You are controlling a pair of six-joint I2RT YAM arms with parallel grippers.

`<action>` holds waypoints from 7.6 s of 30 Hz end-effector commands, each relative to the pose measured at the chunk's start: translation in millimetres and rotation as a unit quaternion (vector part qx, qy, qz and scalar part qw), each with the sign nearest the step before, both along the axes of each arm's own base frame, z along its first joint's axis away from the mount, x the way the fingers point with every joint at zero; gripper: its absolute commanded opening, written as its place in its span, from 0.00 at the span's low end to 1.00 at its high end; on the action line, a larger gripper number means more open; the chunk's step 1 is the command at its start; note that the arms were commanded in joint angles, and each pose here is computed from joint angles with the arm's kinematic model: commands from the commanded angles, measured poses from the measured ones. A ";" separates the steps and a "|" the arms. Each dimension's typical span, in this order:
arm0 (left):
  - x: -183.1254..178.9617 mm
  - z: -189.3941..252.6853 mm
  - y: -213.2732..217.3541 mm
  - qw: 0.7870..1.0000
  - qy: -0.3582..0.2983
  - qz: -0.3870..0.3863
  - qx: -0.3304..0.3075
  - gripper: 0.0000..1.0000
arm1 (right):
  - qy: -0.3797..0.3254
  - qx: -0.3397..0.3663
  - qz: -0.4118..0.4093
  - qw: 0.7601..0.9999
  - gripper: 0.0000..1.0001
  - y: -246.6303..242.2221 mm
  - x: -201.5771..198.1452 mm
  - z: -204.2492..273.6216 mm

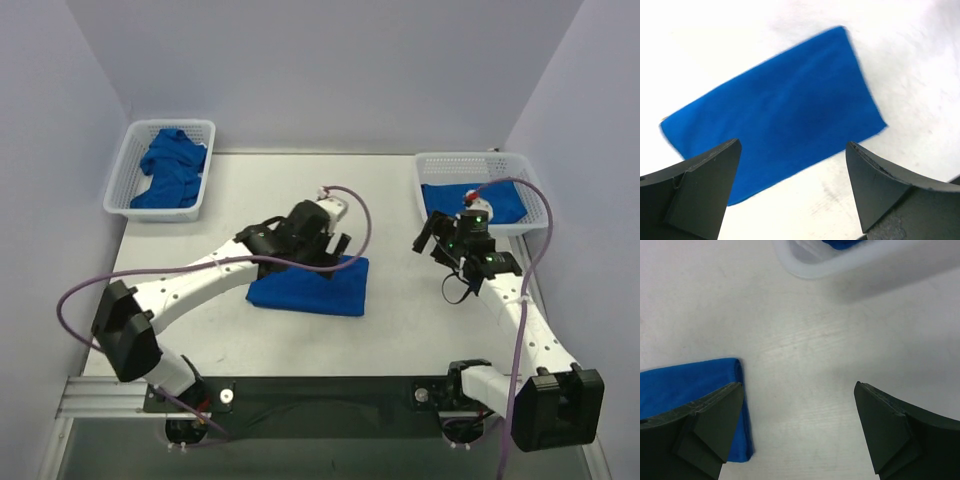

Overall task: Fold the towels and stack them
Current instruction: Neatly place the folded towel into the bin

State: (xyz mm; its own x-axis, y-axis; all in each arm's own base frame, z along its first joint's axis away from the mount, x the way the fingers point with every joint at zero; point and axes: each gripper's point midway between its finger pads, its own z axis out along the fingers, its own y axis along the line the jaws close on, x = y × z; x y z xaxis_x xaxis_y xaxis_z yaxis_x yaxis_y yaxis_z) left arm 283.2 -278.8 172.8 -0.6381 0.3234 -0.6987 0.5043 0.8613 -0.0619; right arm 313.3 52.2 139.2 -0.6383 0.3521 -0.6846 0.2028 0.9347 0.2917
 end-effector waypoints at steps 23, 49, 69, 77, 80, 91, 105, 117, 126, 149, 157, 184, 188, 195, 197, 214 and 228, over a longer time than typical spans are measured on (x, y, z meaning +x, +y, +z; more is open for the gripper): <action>-57.8 -133.1 -138.3 0.963 -0.042 -0.183 0.191 0.84 | 0.111 0.002 -0.155 0.982 1.00 -65.6 -102.1 -63.5; -42.5 -112.7 -114.2 0.987 0.001 -0.149 0.054 0.00 | 0.084 0.312 0.008 0.946 1.00 80.8 -29.8 -79.5; -9.6 -81.0 -99.6 0.997 -0.006 -0.083 0.005 0.00 | 0.176 0.353 -0.045 0.918 1.00 138.4 -36.9 -147.6; -1.4 -73.4 -99.2 0.998 -0.010 -0.065 -0.004 0.00 | 0.190 0.353 -0.048 0.915 0.99 141.1 -45.0 -142.8; -1.4 -69.0 -97.8 0.998 -0.013 -0.062 -0.010 0.00 | 0.199 0.353 -0.049 0.913 0.99 143.6 -48.9 -145.5; 0.4 -51.2 -97.7 0.998 -0.024 -0.049 -0.028 0.00 | 0.224 0.383 -0.061 0.894 0.99 165.7 -45.6 -151.1; -2.2 -50.6 -107.9 0.998 -0.025 -0.034 -0.045 0.00 | 0.234 0.378 -0.034 0.895 0.78 190.8 -36.3 -159.2; -12.5 -54.5 -115.7 0.998 -0.018 -0.036 -0.048 0.07 | 0.237 0.364 -0.010 0.901 0.22 191.8 -38.0 -159.1; -19.3 3.9 -95.7 0.993 -0.018 -0.022 -0.112 0.84 | 0.228 0.234 0.074 0.942 0.00 163.2 -28.5 -140.4; -23.4 -57.3 143.4 0.978 -0.004 0.188 -0.094 0.95 | 0.067 -0.086 0.200 0.974 0.00 23.5 112.7 47.4; -22.2 -71.2 144.8 0.979 0.013 0.190 -0.071 0.93 | 0.055 -0.174 0.191 0.965 0.00 -41.0 150.9 62.6; -26.3 -108.1 144.6 0.978 0.066 0.195 -0.035 0.91 | 0.033 -0.141 0.064 0.987 0.00 -149.4 214.0 32.8; -26.7 -108.7 144.8 0.978 0.067 0.195 -0.034 0.91 | 0.029 -0.139 0.053 0.988 0.00 -154.4 220.9 27.5; -27.2 -108.4 145.6 0.978 0.067 0.197 -0.034 0.91 | 0.027 -0.139 0.042 0.989 0.00 -160.7 227.3 20.1; -27.4 -108.6 146.1 0.978 0.066 0.197 -0.033 0.91 | 0.029 -0.143 0.032 0.989 0.00 -166.9 227.1 19.5; -28.7 -111.3 145.9 0.977 0.072 0.198 -0.032 0.91 | 0.047 -0.167 -0.011 0.985 0.00 -201.7 218.6 9.1; -29.1 -112.3 146.3 0.977 0.074 0.200 -0.031 0.91 | 0.062 -0.189 -0.030 0.980 0.00 -216.5 217.4 -2.8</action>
